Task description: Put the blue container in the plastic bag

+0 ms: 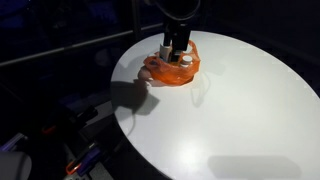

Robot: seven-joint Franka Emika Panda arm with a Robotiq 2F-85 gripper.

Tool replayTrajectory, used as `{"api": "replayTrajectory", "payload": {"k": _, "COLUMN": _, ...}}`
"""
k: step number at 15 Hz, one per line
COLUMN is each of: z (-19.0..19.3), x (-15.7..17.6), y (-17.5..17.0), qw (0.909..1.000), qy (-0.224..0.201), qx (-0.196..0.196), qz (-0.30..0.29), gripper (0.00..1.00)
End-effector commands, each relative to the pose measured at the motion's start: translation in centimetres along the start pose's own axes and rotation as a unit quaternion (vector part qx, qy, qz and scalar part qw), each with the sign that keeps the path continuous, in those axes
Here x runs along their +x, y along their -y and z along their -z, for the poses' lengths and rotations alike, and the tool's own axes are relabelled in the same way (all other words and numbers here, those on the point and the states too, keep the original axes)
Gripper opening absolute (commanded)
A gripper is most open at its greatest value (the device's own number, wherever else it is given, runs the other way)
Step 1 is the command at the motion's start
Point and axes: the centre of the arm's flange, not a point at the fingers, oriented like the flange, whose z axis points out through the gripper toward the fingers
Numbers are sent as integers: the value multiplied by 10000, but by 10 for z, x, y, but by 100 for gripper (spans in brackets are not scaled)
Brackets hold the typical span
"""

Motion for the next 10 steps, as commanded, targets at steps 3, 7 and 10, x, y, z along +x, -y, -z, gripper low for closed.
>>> {"api": "replayTrajectory", "payload": {"k": 3, "z": 49, "x": -13, "y": -25, "qw": 9917, "qy": 77, "qx": -81, "qz": 1282, "gripper": 100}}
{"api": "replayTrajectory", "payload": {"k": 7, "z": 79, "x": -28, "y": -38, "qw": 9863, "qy": 52, "qx": -138, "qz": 1645, "gripper": 100}}
{"api": "replayTrajectory", "payload": {"k": 10, "z": 100, "x": -41, "y": -47, "qw": 9854, "qy": 38, "qx": -169, "qz": 1693, "gripper": 100}}
